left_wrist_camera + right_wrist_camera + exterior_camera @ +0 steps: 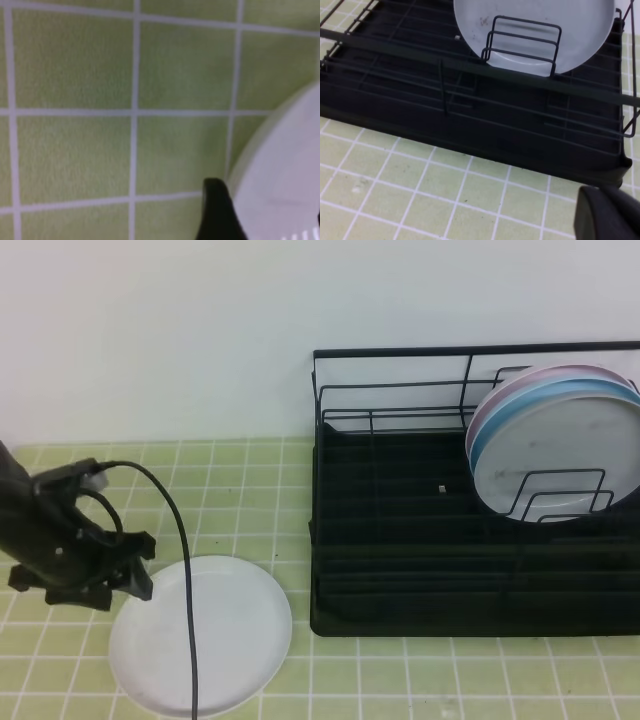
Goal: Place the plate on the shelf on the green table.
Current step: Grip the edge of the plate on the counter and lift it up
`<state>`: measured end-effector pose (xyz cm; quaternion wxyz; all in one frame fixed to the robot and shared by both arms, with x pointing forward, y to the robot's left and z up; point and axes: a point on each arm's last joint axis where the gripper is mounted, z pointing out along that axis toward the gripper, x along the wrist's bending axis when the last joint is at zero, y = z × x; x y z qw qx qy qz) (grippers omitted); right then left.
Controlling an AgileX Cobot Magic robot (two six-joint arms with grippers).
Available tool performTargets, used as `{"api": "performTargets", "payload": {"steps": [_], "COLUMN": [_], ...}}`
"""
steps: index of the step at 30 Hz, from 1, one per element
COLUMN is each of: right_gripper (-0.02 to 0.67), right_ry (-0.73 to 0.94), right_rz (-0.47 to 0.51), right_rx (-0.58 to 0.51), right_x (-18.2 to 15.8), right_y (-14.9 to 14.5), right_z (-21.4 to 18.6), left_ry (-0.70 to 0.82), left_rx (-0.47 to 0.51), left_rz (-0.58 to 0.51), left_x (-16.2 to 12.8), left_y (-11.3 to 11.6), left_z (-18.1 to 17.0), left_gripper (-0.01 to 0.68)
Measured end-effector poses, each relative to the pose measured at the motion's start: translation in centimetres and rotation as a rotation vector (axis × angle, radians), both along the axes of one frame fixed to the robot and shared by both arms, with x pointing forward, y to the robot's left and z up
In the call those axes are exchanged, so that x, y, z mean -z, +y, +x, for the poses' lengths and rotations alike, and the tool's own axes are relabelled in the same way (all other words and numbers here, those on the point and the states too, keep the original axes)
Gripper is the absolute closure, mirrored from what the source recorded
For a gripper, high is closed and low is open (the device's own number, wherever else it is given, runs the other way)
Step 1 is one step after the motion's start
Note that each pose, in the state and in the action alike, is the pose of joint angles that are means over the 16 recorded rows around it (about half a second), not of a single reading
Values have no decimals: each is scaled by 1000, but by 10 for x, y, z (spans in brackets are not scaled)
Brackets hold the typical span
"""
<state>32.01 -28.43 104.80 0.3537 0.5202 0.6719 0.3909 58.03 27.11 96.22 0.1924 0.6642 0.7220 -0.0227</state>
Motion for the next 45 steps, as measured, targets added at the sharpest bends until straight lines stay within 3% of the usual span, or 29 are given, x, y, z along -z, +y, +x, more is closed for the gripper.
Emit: {"api": "performTargets", "payload": {"steps": [12, 26, 36, 41, 45], "right_gripper": [652, 652, 652, 652, 652], "right_ry": [-4, -4, -5, -10, -20], "right_rz": [-3, 0, 3, 17, 81], "right_rx": [0, -1, -1, 0, -6], "right_x": [0, 0, 0, -1, -3], "right_y": [0, 0, 0, 1, 4], "right_z": [0, 0, 0, 0, 1], "left_ry": [83, 86, 44, -22, -102], "left_rx": [40, 90, 136, 152, 158], "left_rz": [4, 15, 22, 32, 42], "left_x": [36, 38, 9, -19, -49], "left_y": [-1, -1, -1, -1, -1], "left_z": [9, 12, 23, 27, 26], "left_gripper": [364, 621, 667, 668, 668]}}
